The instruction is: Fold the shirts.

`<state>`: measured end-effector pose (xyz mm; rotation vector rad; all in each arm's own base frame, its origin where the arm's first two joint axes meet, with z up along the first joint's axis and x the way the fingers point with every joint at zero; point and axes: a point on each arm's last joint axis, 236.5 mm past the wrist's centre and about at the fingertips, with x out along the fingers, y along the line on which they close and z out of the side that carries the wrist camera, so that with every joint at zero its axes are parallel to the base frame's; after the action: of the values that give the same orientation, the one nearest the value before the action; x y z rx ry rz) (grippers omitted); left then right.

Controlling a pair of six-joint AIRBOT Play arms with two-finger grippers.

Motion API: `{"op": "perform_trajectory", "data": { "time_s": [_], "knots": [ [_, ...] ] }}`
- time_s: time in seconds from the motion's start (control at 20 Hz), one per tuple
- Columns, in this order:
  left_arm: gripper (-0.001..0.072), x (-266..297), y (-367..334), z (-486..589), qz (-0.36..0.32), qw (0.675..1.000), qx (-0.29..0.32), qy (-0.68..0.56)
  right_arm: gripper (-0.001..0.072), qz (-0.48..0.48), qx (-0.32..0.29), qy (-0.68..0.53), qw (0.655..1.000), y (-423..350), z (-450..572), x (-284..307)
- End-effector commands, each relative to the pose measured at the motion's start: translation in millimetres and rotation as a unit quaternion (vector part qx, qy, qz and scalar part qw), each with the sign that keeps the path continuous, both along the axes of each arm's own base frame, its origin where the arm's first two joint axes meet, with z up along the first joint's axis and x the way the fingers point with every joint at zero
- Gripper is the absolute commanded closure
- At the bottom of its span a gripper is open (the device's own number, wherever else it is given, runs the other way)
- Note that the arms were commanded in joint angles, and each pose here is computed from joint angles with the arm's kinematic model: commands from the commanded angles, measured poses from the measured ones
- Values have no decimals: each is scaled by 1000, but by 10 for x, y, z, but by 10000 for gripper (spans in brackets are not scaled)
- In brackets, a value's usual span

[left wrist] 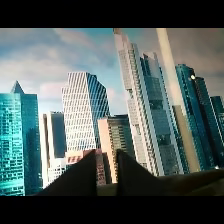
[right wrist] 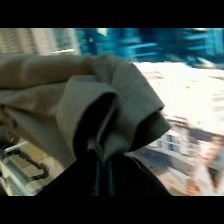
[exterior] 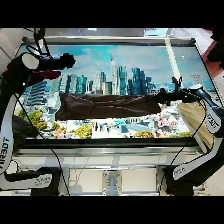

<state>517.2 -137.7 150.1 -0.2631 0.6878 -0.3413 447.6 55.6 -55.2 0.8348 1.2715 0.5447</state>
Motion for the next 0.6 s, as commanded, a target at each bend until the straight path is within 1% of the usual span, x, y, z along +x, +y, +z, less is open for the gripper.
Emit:
{"op": "perform_trajectory", "data": {
  "time_s": [0.0, 0.1, 0.3, 0.4, 0.55],
  "knots": [
    [695, -140, -370, -228, -43, 998, 0, 37, 682, 18, 34, -45, 998, 107, 548, 119],
    [696, -280, -781, -536, -87, 994, 9, 72, 682, 19, 26, -78, 996, 91, 918, 196],
    [695, -750, -1658, -1516, -182, 967, 45, 170, 683, 32, 19, -116, 993, 244, 1527, 230],
    [695, -932, -1901, -1955, -199, 956, 56, 210, 683, 56, 19, -129, 990, 473, 1720, 214],
    [696, -1016, -2008, -2329, -182, 950, 50, 250, 683, 94, 20, -153, 984, 878, 1941, 188]
  ]
}}
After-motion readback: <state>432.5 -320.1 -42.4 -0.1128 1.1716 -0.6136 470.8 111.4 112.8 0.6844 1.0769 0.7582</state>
